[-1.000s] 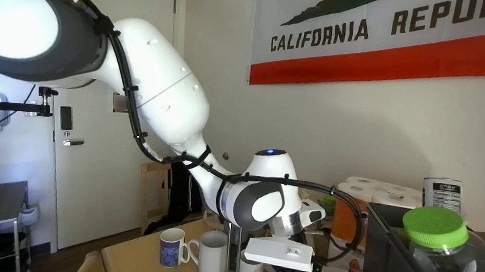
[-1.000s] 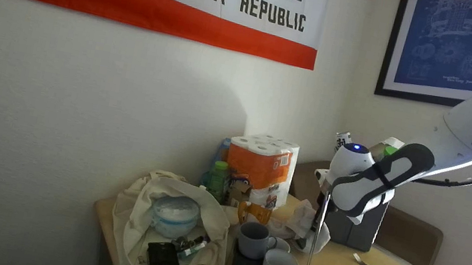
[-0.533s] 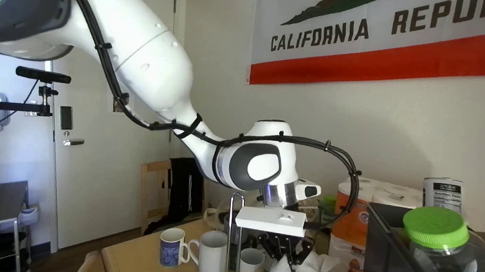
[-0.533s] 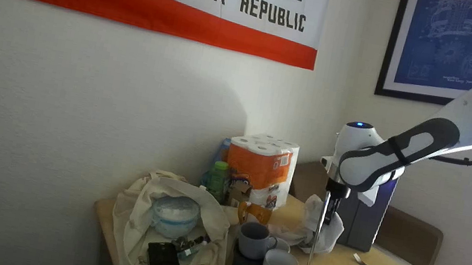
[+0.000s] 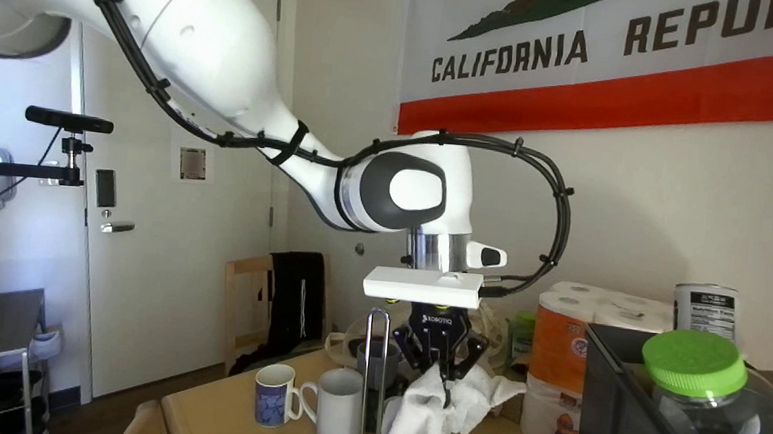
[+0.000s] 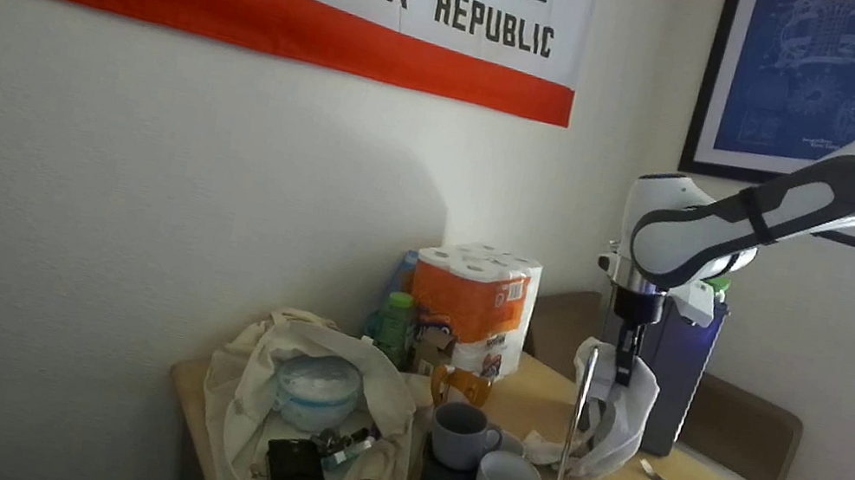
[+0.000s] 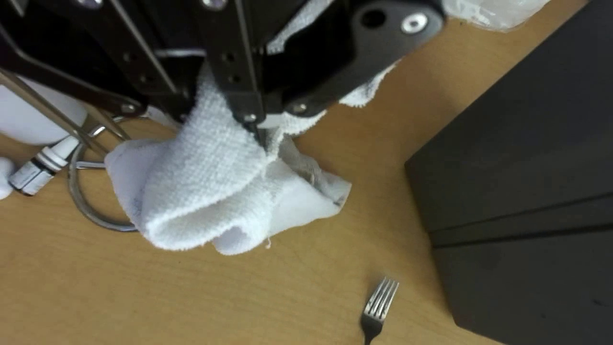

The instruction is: Use the towel to wipe the inside of the light gray mug

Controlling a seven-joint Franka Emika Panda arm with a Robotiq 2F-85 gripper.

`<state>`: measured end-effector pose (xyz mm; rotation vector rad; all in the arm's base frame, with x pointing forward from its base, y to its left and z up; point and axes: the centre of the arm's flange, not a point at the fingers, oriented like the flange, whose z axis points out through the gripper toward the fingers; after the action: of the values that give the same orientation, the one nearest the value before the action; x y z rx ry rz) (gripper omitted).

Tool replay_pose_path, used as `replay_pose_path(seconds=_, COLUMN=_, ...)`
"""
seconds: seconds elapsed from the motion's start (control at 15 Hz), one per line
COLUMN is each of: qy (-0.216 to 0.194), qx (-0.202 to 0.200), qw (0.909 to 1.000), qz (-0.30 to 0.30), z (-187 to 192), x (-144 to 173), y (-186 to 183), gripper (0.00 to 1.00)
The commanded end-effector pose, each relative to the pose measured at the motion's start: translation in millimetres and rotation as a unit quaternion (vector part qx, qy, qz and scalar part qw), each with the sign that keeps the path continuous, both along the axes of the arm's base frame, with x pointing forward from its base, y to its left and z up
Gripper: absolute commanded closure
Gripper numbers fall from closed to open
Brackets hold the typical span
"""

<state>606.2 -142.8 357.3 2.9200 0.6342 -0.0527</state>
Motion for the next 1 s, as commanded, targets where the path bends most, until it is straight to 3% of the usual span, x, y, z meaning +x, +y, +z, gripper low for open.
replay_pose_path(seconds=0.0, qy=0.031, qx=0.034, qw=0.9982, qz=0.039, z=36, x=-1, y=7, gripper=0.97)
replay_pose_path(seconds=0.53, qy=0.112, qx=0.087, qw=0.9828, qz=0.119, z=76, x=-2, y=24, gripper=0.97)
replay_pose_path(seconds=0.93, qy=0.095, qx=0.119, qw=0.9734, qz=0.171, z=99, x=1, y=54, gripper=0.97)
